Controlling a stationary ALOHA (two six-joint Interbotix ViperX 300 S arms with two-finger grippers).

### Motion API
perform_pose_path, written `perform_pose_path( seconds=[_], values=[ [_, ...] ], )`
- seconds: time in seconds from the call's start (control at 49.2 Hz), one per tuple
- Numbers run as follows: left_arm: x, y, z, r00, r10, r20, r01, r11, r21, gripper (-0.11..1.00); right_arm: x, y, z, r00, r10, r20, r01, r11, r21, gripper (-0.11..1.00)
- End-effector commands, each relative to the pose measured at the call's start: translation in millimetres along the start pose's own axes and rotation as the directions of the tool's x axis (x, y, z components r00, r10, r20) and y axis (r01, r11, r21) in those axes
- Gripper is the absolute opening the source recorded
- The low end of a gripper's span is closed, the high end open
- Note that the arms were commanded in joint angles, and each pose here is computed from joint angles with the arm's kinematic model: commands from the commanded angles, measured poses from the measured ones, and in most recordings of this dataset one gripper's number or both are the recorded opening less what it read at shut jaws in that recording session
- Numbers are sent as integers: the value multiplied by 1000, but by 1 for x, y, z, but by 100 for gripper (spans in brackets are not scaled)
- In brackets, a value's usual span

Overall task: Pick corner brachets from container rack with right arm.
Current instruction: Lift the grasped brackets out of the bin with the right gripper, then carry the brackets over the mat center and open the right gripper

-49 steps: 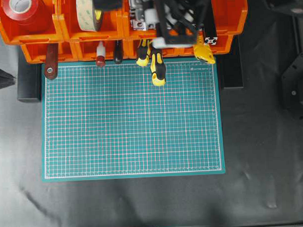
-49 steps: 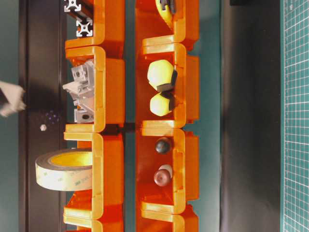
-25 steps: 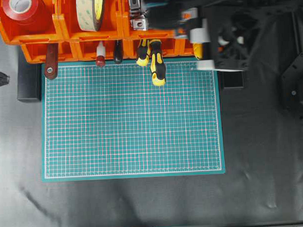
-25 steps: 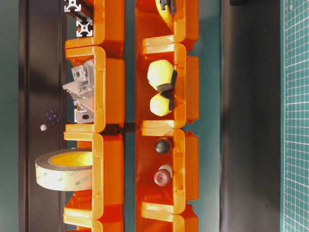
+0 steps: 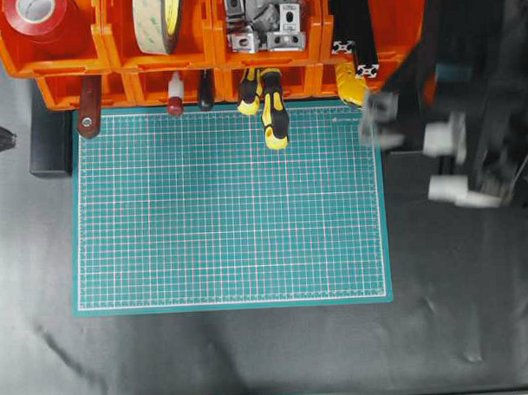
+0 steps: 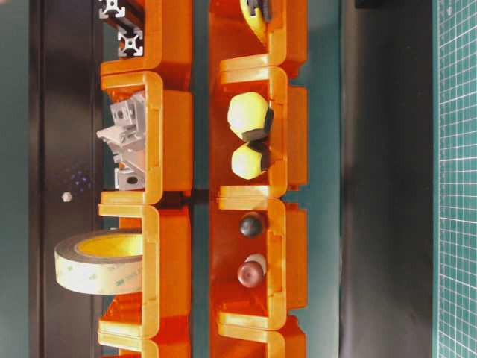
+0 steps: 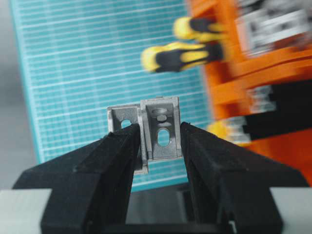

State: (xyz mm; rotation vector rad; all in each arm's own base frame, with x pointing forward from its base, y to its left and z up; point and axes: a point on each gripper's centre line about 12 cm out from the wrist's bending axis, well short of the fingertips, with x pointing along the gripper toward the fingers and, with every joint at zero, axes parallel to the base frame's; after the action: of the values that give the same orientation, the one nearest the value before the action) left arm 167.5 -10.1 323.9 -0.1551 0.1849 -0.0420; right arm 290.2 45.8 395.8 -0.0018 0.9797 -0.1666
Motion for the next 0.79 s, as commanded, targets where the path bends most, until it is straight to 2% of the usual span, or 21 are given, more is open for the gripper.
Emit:
perform_pose_path(
  seconds=[0.0,0.142,0.448,0.57,0.773],
  values=[
    [0,-2,8,1000,-5,18,5,1000,2,0,21,14,-13,999,32,17,-32,999,0,27],
    [0,-1,8,1000,-4,18,4,1000,2,0,58,37,-26,998,65,2,-65,998,5,27],
    [0,-2,7,1000,-5,16,5,1000,2,0,124,68,-26,996,77,-47,-79,996,-52,27],
    [1,-1,6,1000,-3,12,3,1000,2,0,154,77,-27,995,94,-44,-96,993,-62,27],
    [1,-1,5,1000,-4,10,4,1000,2,0,196,80,-28,994,87,-63,-91,994,-60,27]
  ],
)
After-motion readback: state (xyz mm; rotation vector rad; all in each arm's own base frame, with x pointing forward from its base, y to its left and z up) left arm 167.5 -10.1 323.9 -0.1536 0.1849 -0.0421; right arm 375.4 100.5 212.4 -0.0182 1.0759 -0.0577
